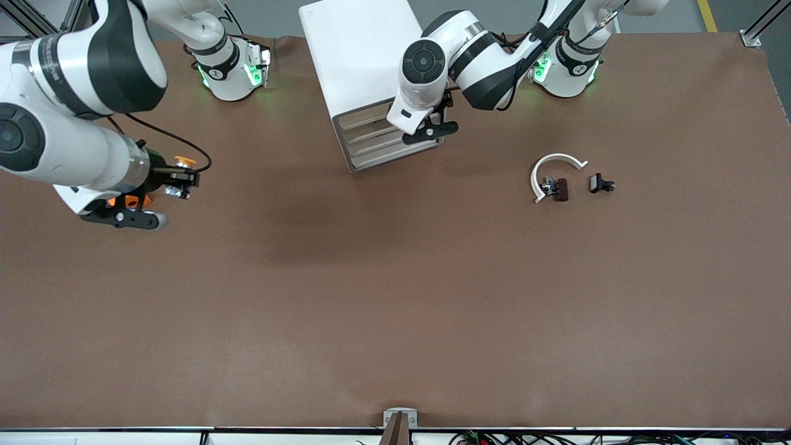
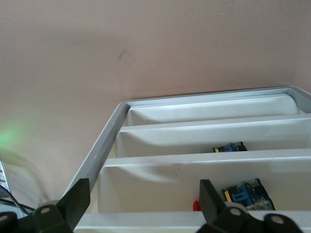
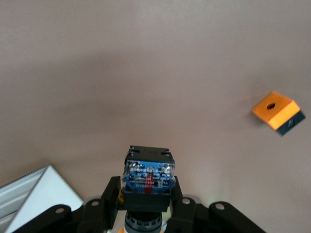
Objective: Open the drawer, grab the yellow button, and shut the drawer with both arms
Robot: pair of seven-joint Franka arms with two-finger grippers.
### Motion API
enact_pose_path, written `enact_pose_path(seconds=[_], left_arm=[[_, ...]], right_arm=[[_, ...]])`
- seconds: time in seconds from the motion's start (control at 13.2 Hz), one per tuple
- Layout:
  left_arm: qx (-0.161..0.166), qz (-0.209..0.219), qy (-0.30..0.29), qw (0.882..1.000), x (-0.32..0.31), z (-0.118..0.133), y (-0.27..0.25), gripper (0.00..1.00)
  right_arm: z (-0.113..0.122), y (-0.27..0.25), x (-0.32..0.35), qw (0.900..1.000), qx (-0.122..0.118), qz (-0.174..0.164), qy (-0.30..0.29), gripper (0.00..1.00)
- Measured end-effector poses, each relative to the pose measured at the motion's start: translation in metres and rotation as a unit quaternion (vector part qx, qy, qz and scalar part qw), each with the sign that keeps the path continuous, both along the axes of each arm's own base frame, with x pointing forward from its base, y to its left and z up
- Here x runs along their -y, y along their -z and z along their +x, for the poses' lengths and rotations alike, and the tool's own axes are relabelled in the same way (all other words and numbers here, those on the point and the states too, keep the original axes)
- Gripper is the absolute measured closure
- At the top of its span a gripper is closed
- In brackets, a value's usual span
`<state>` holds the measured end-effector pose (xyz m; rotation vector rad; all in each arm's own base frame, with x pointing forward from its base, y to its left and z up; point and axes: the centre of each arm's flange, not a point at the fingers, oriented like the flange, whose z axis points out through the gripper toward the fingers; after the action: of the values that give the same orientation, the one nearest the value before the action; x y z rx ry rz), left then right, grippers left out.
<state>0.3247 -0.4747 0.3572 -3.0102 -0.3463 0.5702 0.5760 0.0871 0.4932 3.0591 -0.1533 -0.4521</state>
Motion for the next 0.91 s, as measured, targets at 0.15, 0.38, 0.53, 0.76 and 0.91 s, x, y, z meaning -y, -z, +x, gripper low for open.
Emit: enact_pose_path(seconds=[0.15, 0.38, 0.53, 0.76, 0.91], left_arm=[[-0.001, 0.002, -0.002, 1.0, 0.0, 0.0, 0.001, 0.0], [0.003, -0.003, -0.011, 1.0, -0.001, 0.005, -0.003, 0.0], [0.021, -0.014, -0.04, 0.999, -0.016, 0.041, -0.017, 0.0], [0.081, -0.016, -0.097, 0.992, -0.08, 0.131, -0.047, 0.0], [0.123, -0.004, -0.13, 0.984, -0.129, 0.181, -0.065, 0.0]], right_arm=[[0.002, 0.033, 0.043, 1.0, 0.016, 0.006, -0.017, 0.56], [-0.001, 0.079, 0.079, 0.999, 0.036, -0.016, -0.029, 0.56], [-0.005, 0.107, 0.088, 0.998, 0.052, -0.02, -0.037, 0.56], [-0.013, 0.144, 0.127, 0.993, 0.093, -0.01, -0.073, 0.56], [-0.021, 0.169, 0.158, 0.991, 0.103, -0.006, -0.087, 0.56]])
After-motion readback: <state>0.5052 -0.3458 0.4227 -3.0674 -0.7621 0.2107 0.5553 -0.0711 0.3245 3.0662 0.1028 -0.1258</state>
